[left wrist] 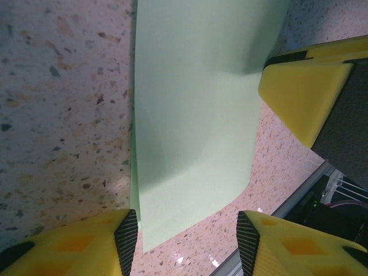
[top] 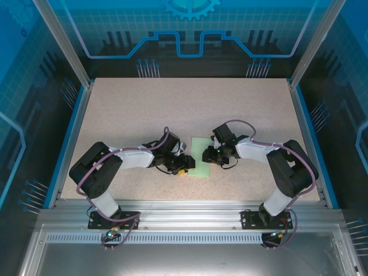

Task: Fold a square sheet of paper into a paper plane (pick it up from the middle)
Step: Fold the triangle a second time at the center of the table.

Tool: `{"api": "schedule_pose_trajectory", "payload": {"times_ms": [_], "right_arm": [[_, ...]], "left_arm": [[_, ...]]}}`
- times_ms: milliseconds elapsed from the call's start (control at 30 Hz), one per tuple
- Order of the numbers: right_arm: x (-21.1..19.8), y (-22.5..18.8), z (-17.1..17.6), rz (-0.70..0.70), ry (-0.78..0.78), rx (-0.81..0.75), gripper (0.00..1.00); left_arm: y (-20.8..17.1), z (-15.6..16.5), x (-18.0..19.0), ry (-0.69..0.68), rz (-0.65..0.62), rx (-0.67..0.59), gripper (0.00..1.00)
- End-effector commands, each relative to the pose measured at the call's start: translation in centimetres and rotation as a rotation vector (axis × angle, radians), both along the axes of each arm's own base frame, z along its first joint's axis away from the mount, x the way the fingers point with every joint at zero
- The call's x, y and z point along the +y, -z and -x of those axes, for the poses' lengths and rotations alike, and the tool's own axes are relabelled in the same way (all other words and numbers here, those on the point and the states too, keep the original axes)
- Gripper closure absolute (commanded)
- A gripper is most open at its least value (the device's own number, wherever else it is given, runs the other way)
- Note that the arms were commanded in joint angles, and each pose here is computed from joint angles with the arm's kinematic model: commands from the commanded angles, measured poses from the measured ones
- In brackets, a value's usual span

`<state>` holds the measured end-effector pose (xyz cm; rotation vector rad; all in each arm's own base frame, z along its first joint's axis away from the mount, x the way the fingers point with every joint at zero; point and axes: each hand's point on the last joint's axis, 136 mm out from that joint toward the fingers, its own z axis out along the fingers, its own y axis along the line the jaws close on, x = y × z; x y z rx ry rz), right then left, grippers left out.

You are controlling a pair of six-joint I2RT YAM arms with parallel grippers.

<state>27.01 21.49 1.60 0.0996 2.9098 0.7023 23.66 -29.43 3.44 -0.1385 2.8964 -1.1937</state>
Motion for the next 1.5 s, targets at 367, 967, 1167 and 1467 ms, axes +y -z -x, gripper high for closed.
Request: {"api": "schedule_pose_trajectory", "payload": {"times_ms": [367, 967, 1167, 1467], "right_arm": [[-0.9, 1.0, 1.0, 0.012, 0.012, 0.045, 0.62], [-0.3, 0.3, 0.8, -0.024, -0.009, 0.02, 0.62], [-0.2, -0.1, 0.7, -0.031, -0.023, 0.007, 0.61], [0.1, -1.3, 0.1, -0.039, -0.038, -0.029, 0.59]], "left_arm": [[0.9, 0.9, -0.4, 0.003, 0.011, 0.062, 0.45], [-1.8, -2.4, -1.5, -0.023, 0.064, -0.036, 0.5], [-2.2, -4.6, -1.9, -0.043, 0.097, -0.045, 0.52], [-0.5, -6.5, -1.5, -0.074, 0.099, -0.015, 0.53]]}}
